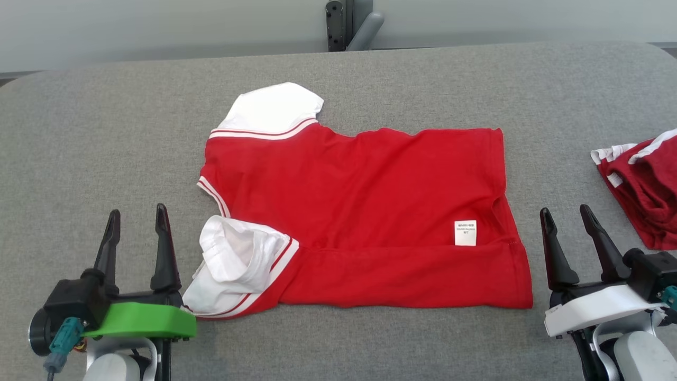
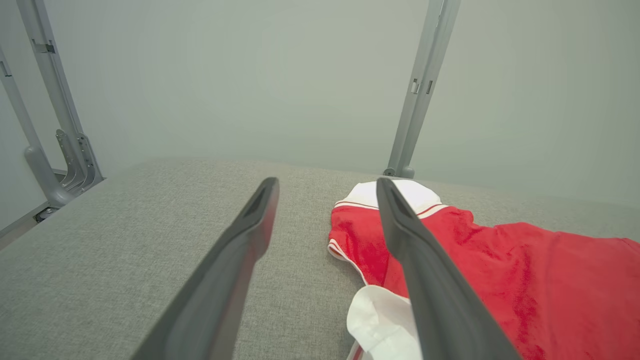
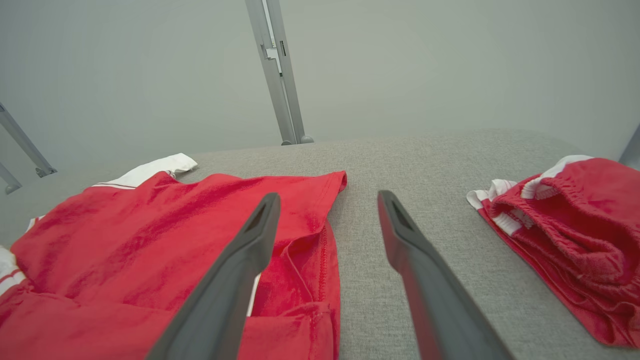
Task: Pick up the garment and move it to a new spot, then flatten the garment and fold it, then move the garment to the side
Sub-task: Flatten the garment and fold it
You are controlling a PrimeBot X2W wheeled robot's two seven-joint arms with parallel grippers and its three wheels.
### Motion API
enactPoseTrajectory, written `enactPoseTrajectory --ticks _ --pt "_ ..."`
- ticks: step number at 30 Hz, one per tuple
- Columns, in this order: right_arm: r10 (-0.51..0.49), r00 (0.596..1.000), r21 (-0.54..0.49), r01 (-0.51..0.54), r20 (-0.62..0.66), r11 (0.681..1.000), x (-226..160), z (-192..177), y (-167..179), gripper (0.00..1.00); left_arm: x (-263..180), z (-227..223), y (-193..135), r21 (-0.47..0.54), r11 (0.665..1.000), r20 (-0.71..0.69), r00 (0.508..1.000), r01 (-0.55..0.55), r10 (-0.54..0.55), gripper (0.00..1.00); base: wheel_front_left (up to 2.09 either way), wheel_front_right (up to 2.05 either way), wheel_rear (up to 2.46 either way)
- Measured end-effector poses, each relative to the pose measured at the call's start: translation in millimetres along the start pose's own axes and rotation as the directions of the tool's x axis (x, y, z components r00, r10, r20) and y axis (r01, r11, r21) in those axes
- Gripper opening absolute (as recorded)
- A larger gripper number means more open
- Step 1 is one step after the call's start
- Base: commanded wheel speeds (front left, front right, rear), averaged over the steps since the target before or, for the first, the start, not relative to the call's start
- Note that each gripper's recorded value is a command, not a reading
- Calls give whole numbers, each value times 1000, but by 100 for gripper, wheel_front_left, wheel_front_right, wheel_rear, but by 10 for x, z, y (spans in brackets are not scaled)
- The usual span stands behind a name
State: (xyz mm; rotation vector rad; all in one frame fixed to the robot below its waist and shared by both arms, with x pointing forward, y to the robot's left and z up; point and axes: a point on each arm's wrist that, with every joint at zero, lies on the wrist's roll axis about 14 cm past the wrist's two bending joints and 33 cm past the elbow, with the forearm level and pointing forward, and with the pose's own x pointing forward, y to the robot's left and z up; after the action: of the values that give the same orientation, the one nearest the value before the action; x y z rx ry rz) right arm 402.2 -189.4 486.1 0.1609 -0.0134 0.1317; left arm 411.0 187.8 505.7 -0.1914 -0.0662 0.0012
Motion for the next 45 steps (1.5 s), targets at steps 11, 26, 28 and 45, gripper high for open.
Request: enactPoseTrajectory --ticks 11,26,28,45 --pt "-1 1000 16 0 18 1000 -102 48 65 100 -212 -122 -1 26 999 -37 999 19 -18 100 0 0 0" --pt "-29 987 73 41 -157 996 -552 -497 93 100 -673 -723 -63 -10 999 -235 971 46 -47 100 0 0 0" --pt "-26 982 90 43 -185 995 -574 -588 116 100 -722 -841 -60 -22 999 -275 960 43 -48 100 0 0 0" --pt "8 933 162 54 -361 985 -409 -1153 193 46 -621 -1416 -6 -112 994 -465 884 -2 -50 0 0 0 0"
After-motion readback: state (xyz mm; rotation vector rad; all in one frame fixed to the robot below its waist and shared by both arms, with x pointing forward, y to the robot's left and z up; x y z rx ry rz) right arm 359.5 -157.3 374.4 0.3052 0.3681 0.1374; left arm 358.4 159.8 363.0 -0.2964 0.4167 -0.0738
